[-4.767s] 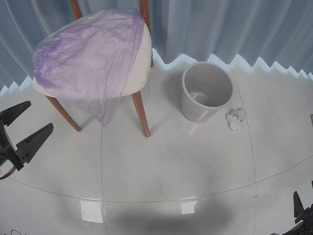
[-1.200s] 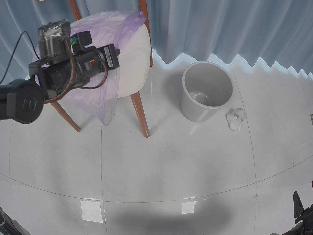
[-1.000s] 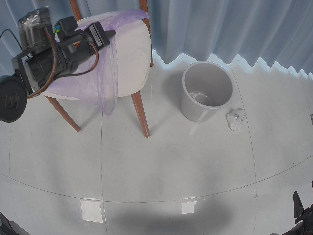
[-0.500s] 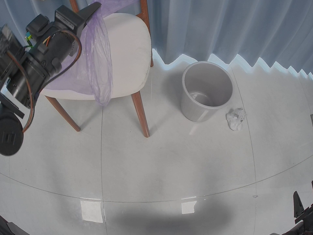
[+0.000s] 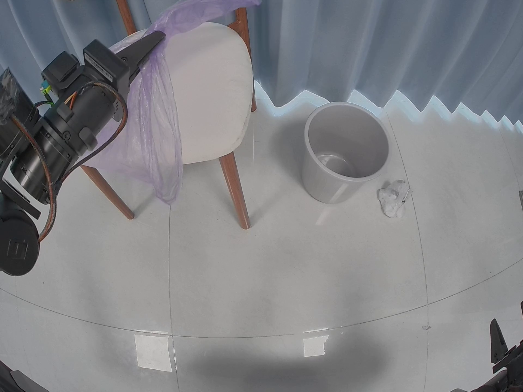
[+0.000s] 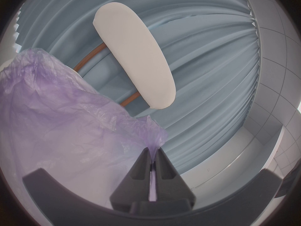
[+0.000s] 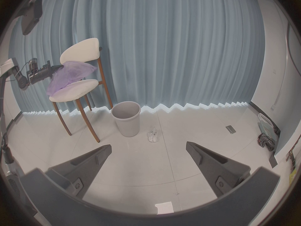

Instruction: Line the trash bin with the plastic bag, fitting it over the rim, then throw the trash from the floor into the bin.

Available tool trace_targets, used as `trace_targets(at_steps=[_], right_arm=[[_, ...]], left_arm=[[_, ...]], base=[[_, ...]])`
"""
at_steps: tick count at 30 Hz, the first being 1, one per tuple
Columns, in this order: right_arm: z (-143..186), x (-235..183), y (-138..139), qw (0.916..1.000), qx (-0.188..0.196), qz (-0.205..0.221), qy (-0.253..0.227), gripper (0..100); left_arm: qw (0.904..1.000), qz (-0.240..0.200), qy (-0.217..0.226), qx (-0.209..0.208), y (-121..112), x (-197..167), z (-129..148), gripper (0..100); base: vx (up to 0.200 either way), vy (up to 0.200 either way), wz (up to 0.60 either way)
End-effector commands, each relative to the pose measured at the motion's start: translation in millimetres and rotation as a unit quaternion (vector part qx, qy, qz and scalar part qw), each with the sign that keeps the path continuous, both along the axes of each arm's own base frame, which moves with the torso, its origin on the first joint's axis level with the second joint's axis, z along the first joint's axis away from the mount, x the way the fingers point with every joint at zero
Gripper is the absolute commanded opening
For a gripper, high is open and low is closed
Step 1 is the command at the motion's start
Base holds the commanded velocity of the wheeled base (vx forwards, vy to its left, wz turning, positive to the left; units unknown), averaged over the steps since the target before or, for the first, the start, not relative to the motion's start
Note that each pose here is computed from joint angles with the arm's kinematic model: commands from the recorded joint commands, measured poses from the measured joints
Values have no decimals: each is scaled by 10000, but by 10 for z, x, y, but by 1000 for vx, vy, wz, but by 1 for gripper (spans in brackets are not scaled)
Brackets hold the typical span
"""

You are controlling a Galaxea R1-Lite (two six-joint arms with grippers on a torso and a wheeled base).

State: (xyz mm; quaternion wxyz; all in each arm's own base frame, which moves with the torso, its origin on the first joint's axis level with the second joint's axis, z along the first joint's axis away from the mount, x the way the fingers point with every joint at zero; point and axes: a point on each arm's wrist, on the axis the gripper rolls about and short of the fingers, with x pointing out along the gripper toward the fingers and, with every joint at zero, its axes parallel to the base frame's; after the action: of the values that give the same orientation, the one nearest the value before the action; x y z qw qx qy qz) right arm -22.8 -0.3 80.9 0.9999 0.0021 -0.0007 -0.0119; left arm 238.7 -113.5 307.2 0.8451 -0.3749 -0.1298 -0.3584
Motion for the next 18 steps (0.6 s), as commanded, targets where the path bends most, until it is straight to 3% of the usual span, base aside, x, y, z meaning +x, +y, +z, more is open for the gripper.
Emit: trace_targets(at_steps=[1, 18], right_arm=[[-53, 0, 0, 10000, 2, -4, -1, 100], [-53, 0, 0, 10000, -14, -11, -1, 100]], left_arm=[[10000, 10, -17, -7, 9, -10, 3, 0], [9999, -18, 85, 110, -27, -1, -97, 0]], base=[[0, 0, 0], [0, 0, 0]])
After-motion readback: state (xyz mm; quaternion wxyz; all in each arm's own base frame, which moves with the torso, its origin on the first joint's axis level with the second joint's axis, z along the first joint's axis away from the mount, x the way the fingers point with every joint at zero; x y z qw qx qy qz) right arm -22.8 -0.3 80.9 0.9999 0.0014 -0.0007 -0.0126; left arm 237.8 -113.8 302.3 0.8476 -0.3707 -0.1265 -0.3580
